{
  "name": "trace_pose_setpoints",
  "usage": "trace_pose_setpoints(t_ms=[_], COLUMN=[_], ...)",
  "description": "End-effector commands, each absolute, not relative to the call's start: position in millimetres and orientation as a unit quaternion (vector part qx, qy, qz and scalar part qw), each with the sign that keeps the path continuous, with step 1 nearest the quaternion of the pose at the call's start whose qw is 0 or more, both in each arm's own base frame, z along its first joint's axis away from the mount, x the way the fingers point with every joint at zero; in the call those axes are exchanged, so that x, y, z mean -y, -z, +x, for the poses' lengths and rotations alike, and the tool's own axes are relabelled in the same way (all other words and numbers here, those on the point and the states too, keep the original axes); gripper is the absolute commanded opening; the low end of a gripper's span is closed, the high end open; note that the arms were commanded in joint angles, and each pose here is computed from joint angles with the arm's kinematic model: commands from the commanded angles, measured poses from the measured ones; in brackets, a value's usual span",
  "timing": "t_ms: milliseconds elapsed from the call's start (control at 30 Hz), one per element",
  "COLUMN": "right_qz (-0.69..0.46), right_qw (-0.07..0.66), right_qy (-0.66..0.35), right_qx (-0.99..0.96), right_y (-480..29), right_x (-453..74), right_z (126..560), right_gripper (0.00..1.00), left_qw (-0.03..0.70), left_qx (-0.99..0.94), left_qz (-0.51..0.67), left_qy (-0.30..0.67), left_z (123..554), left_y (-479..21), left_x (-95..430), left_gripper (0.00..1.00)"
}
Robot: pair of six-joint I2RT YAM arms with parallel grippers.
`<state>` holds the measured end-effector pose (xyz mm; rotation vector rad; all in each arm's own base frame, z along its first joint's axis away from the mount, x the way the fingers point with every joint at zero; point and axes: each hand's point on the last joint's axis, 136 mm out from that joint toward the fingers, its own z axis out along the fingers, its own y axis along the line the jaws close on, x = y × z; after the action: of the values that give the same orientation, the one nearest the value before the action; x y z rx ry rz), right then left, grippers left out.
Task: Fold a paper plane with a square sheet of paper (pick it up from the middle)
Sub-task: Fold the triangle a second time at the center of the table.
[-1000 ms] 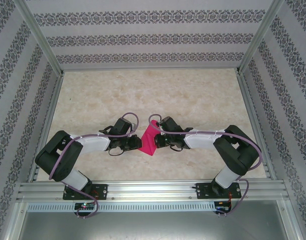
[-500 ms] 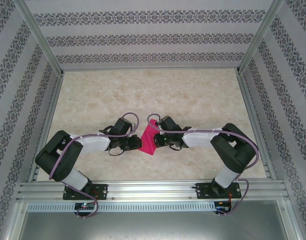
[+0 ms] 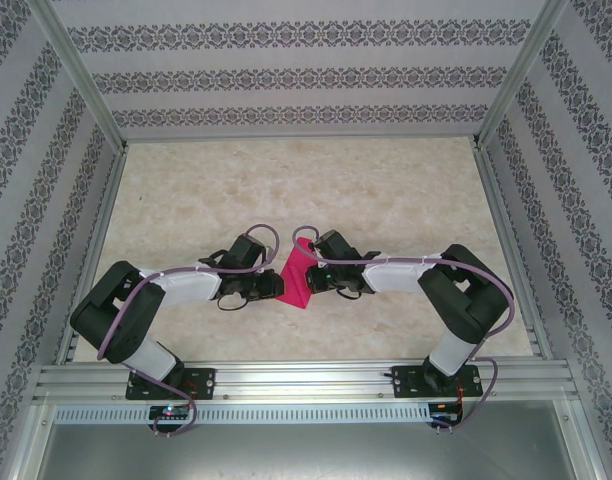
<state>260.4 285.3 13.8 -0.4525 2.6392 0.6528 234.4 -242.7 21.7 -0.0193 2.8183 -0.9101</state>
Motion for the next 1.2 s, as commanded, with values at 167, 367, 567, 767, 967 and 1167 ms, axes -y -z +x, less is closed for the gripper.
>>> trace_pose_setpoints(t_ms=[167, 367, 567, 767, 967, 1167], right_qz=[-0.165, -0.162, -0.16, -0.157, -0.157, -0.158], right_qw=[0.168, 0.166, 0.163, 0.163, 0.162, 0.163], right_qy=[-0.212, -0.217, -0.221, -0.227, -0.229, -0.234], right_qx=[-0.949, -0.948, -0.948, -0.947, -0.947, -0.945], right_y=[5.0, 6.1, 10.0, 10.6, 10.4, 9.2], right_x=[-276.9, -279.5, -281.5, -283.5, -284.2, -287.3], right_z=[256.5, 257.0, 256.7, 256.9, 257.1, 257.9], right_gripper=[0.07, 0.07, 0.07, 0.07, 0.07, 0.07], left_qw=[0.155, 0.14, 0.114, 0.108, 0.105, 0.106], left_qx=[-0.935, -0.909, -0.904, -0.9, -0.916, -0.934], left_qz=[-0.001, -0.028, -0.064, -0.074, -0.081, -0.087], left_qy=[0.318, 0.391, 0.406, 0.415, 0.379, 0.329], left_z=[257.5, 282.5, 292.6, 297.7, 300.3, 299.4], left_y=[-86.6, -97.3, -73.9, -62.0, -42.5, -12.8], left_x=[247.8, 278.2, 290.1, 295.4, 288.0, 273.1], left_gripper=[0.31, 0.31, 0.27, 0.27, 0.26, 0.25])
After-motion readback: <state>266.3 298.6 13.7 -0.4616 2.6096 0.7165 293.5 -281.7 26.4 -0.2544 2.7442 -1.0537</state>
